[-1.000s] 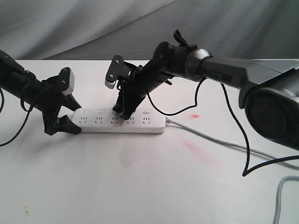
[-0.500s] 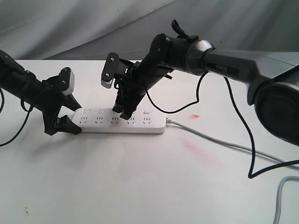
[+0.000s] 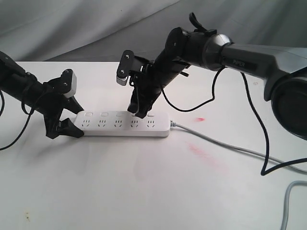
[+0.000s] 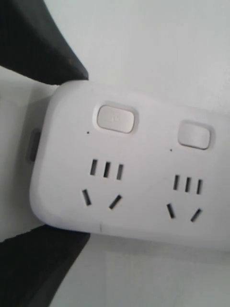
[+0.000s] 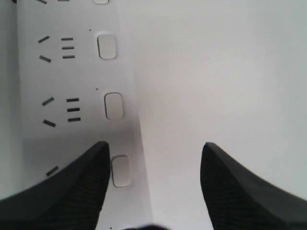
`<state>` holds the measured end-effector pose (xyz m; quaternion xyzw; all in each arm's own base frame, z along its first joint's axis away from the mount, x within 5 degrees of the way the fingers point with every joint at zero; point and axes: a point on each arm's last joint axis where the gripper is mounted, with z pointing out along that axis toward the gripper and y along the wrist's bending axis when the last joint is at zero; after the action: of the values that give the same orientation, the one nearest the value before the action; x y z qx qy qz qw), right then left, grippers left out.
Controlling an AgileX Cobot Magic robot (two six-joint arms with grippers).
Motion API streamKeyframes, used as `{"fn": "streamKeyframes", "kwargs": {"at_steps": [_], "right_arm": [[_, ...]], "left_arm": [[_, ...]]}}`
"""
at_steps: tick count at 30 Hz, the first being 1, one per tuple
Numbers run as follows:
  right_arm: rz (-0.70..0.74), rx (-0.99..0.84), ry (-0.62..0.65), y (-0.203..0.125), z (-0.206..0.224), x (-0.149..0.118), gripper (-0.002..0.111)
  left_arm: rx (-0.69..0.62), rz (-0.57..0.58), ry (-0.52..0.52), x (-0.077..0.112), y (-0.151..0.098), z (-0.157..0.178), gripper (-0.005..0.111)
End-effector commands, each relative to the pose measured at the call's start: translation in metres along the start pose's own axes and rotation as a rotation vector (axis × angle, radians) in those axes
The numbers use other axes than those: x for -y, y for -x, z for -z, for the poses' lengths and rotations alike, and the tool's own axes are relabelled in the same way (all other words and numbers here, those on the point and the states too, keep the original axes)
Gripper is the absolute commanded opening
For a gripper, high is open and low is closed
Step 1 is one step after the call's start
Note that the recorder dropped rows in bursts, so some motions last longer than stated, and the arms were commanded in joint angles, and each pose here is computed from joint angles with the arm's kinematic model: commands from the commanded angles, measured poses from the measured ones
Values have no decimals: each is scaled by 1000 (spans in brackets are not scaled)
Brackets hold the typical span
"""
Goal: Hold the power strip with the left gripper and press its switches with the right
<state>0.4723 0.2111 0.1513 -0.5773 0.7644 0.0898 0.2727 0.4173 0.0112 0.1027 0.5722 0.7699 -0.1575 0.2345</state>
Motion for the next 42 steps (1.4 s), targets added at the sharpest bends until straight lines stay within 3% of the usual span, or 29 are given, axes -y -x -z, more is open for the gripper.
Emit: {"fn": "streamKeyframes", "kwargs": {"at_steps": [1, 24, 42], "right_arm": [[-17, -10, 6, -7, -6, 1, 53], [-77, -8, 10, -25, -26, 5, 53], [-34, -61, 31, -31, -28, 3, 53]], "left_arm": [[6, -3, 8, -1, 3, 1, 57], [6, -4, 8, -1, 3, 1, 57], [6, -2, 8, -1, 3, 1, 57]]}}
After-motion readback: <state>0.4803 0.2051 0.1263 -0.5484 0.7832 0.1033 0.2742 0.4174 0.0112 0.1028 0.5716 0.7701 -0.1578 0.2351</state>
